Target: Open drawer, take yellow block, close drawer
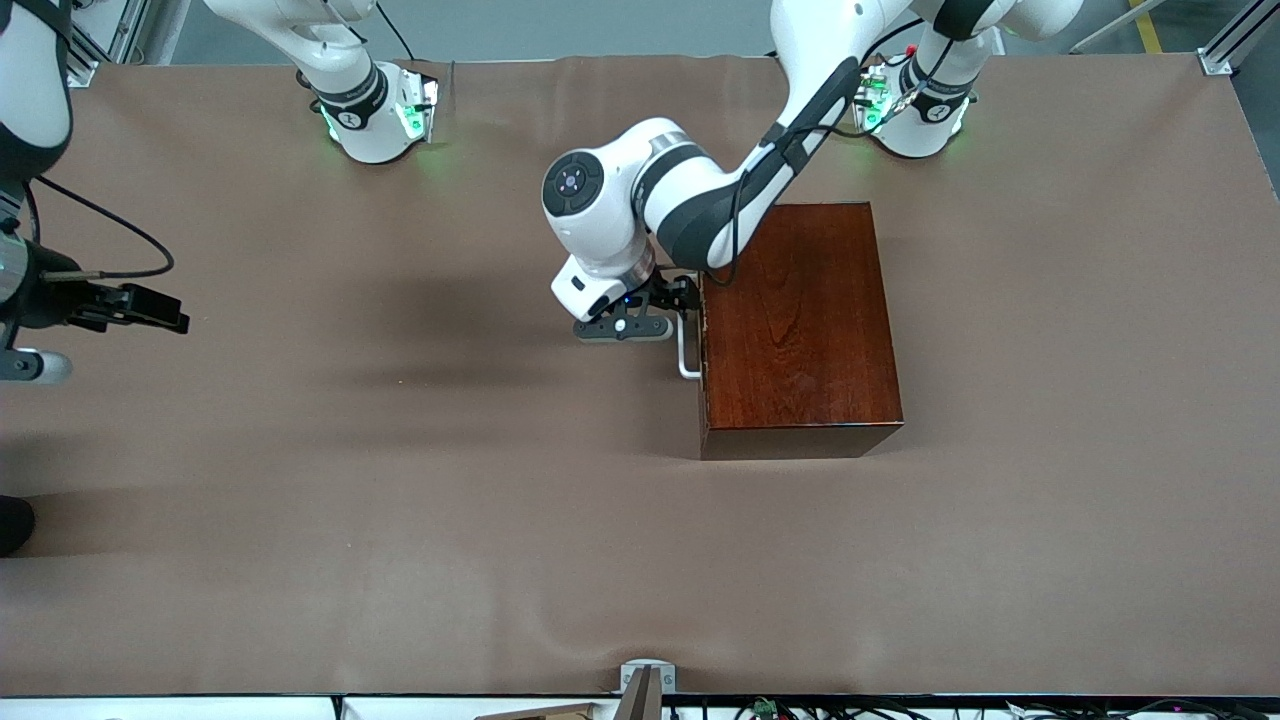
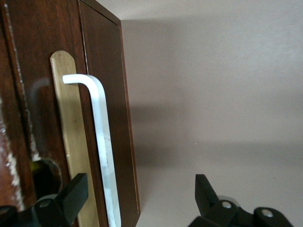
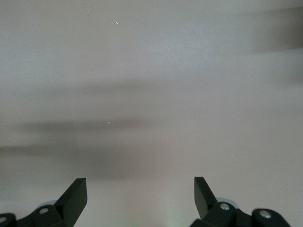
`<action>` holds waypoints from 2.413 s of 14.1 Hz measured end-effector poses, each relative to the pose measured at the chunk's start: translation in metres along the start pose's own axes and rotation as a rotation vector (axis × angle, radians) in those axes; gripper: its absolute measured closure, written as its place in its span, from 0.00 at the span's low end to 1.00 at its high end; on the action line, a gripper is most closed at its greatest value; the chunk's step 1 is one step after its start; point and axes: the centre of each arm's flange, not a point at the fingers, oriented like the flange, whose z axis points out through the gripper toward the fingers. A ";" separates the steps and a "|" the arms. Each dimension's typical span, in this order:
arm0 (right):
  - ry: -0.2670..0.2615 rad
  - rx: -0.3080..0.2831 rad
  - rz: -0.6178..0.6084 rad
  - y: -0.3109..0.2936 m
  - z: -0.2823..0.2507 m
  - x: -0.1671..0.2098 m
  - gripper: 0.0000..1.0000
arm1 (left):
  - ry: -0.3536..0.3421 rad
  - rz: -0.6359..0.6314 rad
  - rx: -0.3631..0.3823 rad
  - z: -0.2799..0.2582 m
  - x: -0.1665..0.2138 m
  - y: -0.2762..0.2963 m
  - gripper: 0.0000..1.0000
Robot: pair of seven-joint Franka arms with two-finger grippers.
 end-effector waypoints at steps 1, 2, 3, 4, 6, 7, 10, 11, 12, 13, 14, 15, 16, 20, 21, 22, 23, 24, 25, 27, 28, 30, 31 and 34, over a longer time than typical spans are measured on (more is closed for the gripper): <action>0.010 0.000 -0.002 -0.001 0.002 0.004 0.00 | -0.002 -0.004 0.004 0.003 0.001 0.000 0.00; 0.022 0.001 -0.005 -0.003 0.006 0.008 0.00 | -0.003 -0.006 0.007 0.005 0.001 0.000 0.00; 0.032 0.002 -0.010 -0.006 0.010 0.014 0.00 | -0.003 -0.008 0.008 0.006 0.001 0.000 0.00; 0.037 0.002 -0.020 -0.013 0.018 0.021 0.00 | -0.004 -0.012 0.009 0.007 0.001 0.000 0.00; 0.032 -0.003 -0.057 -0.037 0.044 0.038 0.00 | -0.010 -0.033 0.015 0.013 0.001 0.002 0.00; 0.025 -0.006 -0.073 -0.049 0.059 0.046 0.00 | -0.014 -0.039 0.018 0.018 0.001 0.003 0.00; 0.014 -0.008 -0.083 -0.057 0.074 0.053 0.00 | -0.020 -0.044 0.019 0.032 0.001 0.009 0.00; 0.019 -0.008 -0.081 -0.056 0.072 0.054 0.00 | -0.017 -0.047 0.016 0.033 0.001 0.010 0.00; 0.024 -0.009 -0.079 -0.055 0.069 0.054 0.00 | -0.015 -0.048 0.013 0.032 0.001 0.010 0.00; 0.027 -0.009 -0.077 -0.054 0.068 0.054 0.00 | -0.009 -0.052 0.006 0.031 0.002 0.011 0.00; 0.027 -0.009 -0.074 -0.052 0.067 0.054 0.00 | 0.000 -0.062 -0.006 0.029 0.003 0.012 0.00; 0.027 -0.006 -0.070 -0.049 0.067 0.054 0.00 | 0.012 -0.071 -0.021 0.027 0.003 0.015 0.00; 0.027 0.003 -0.067 -0.049 0.067 0.055 0.00 | 0.024 -0.076 -0.038 0.025 0.003 0.018 0.00; 0.016 0.081 -0.041 -0.047 0.069 0.054 0.00 | 0.066 -0.093 -0.097 0.017 0.001 0.029 0.00; 0.011 0.097 -0.032 -0.044 0.069 0.054 0.00 | 0.073 -0.091 -0.108 0.015 0.001 0.031 0.00; 0.005 0.113 -0.023 -0.040 0.071 0.054 0.00 | 0.081 -0.089 -0.120 0.013 0.000 0.033 0.00; -0.003 0.125 -0.011 -0.039 0.074 0.054 0.00 | 0.090 -0.086 -0.134 0.011 0.000 0.036 0.00; -0.010 0.131 0.014 -0.039 0.077 0.053 0.00 | 0.098 -0.082 -0.149 0.009 -0.002 0.039 0.00; -0.016 0.134 0.045 -0.040 0.078 0.053 0.00 | 0.105 -0.077 -0.161 0.008 -0.004 0.042 0.00; -0.021 0.137 0.098 -0.041 0.079 0.053 0.00 | 0.116 -0.068 -0.181 0.006 -0.009 0.050 0.00; -0.022 0.138 0.114 -0.041 0.079 0.053 0.00 | 0.119 -0.067 -0.192 0.005 -0.010 0.052 0.00; -0.025 0.140 0.148 -0.041 0.079 0.053 0.00 | 0.121 -0.069 -0.208 0.004 -0.010 0.054 0.00; -0.027 0.140 0.177 -0.041 0.079 0.053 0.00 | 0.121 -0.068 -0.208 0.004 -0.010 0.054 0.00; -0.039 0.139 0.288 -0.044 0.079 0.052 0.00 | 0.128 -0.066 -0.230 0.002 -0.011 0.058 0.00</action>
